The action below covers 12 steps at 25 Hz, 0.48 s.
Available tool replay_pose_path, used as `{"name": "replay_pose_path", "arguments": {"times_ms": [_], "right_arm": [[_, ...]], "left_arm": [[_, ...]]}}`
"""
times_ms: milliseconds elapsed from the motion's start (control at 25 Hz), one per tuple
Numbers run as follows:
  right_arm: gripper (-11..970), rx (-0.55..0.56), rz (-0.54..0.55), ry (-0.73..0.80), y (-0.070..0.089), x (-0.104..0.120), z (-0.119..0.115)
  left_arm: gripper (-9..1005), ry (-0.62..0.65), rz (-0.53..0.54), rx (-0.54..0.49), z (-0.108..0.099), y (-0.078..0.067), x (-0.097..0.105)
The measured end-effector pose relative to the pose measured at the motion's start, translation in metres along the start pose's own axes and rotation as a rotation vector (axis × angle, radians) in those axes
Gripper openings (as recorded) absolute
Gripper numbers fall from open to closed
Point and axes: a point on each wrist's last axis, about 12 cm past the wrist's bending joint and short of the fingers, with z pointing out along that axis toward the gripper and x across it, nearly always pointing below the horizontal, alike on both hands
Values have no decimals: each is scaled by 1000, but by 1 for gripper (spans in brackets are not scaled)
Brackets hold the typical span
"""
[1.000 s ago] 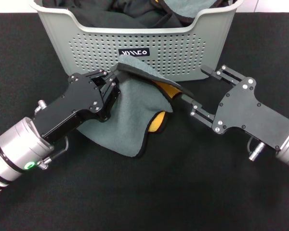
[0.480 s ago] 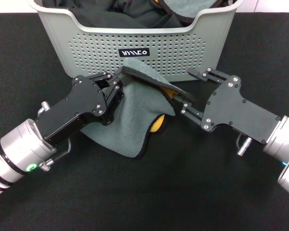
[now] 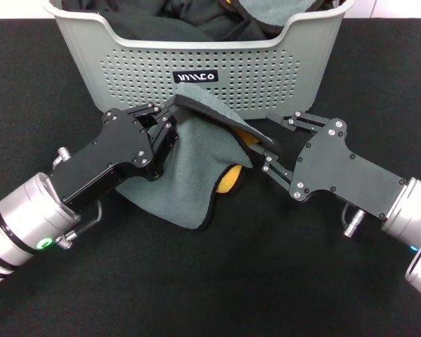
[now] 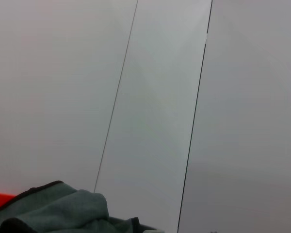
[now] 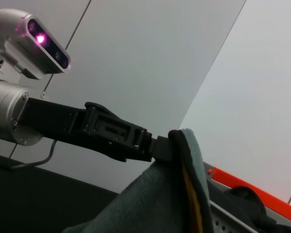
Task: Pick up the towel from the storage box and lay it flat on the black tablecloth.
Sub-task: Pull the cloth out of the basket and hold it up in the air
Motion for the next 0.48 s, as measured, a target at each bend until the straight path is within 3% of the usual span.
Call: {"name": "replay_pose_path", "arguments": {"times_ms": [80, 480], "right_arm": [[506, 3, 3, 4, 1, 1, -2], [311, 7, 7, 10, 3, 1, -5]], "left_arm": [[44, 0, 1, -2, 0, 0, 0], [45, 1, 1, -8, -1, 1, 0]]}}
